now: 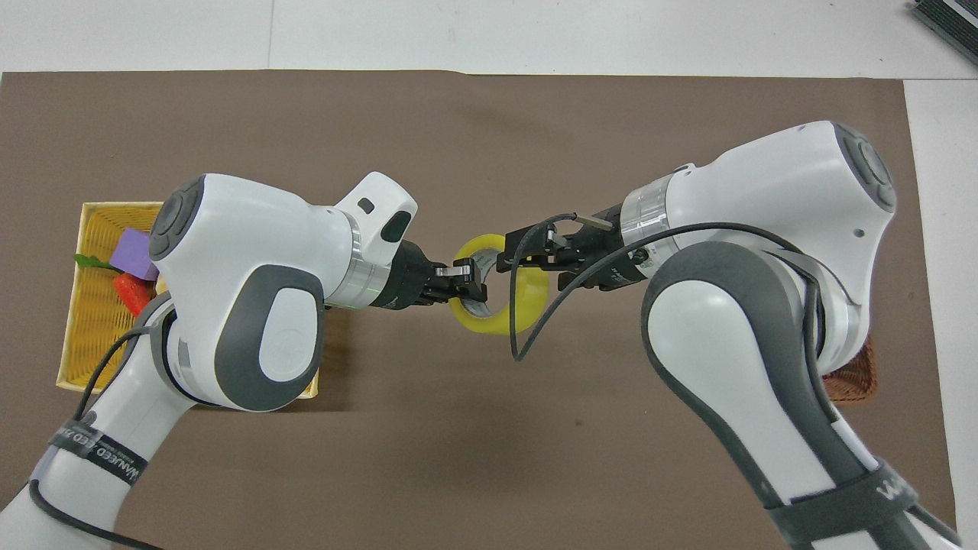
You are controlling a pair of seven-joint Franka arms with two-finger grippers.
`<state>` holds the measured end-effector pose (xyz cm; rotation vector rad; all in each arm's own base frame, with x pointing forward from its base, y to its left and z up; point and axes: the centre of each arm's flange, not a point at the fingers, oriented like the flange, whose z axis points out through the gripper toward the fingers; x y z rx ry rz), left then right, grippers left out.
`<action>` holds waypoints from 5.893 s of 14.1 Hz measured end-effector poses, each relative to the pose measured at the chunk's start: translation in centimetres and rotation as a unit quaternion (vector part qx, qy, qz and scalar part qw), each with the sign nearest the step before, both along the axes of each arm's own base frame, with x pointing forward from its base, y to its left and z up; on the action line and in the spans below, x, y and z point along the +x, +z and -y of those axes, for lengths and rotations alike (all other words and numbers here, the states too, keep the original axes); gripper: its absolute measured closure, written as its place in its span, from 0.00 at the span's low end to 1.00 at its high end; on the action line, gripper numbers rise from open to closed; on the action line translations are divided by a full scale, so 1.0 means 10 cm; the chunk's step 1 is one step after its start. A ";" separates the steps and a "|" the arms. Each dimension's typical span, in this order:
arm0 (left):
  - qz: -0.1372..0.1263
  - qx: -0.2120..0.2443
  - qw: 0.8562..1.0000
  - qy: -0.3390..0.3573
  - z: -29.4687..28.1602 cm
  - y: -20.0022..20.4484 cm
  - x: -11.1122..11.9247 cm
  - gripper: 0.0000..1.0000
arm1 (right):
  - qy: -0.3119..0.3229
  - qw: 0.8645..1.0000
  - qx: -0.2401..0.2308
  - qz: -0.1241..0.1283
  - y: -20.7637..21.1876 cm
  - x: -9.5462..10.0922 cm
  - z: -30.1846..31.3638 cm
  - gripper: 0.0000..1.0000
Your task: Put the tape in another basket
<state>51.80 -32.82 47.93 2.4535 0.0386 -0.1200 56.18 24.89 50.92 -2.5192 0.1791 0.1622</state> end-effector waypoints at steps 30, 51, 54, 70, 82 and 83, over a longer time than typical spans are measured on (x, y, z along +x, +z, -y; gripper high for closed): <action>0.014 -0.054 0.990 0.129 -1.03 0.36 0.29 0.00 | -0.026 0.998 -0.056 0.024 -0.28 0.36 1.81 1.00; 0.038 0.348 0.933 -0.078 -3.00 1.21 0.40 0.00 | 0.065 0.993 -0.096 0.025 -1.67 -0.40 4.12 0.96; 0.037 0.348 0.933 -0.083 -2.98 1.27 0.40 0.00 | 0.062 0.993 -0.100 0.023 -1.78 -0.38 4.14 0.63; 0.038 0.346 0.933 -0.095 -2.98 1.24 0.41 0.00 | 0.059 0.944 -0.312 0.093 -0.24 0.51 3.29 0.00; 0.048 0.346 0.928 -0.129 -3.01 1.41 0.33 0.00 | -0.031 0.945 -0.324 0.029 1.47 -0.12 2.27 0.00; 0.048 0.346 0.928 -0.129 -3.02 1.41 0.33 0.00 | -0.031 0.946 -0.322 0.028 1.59 -0.19 2.27 0.00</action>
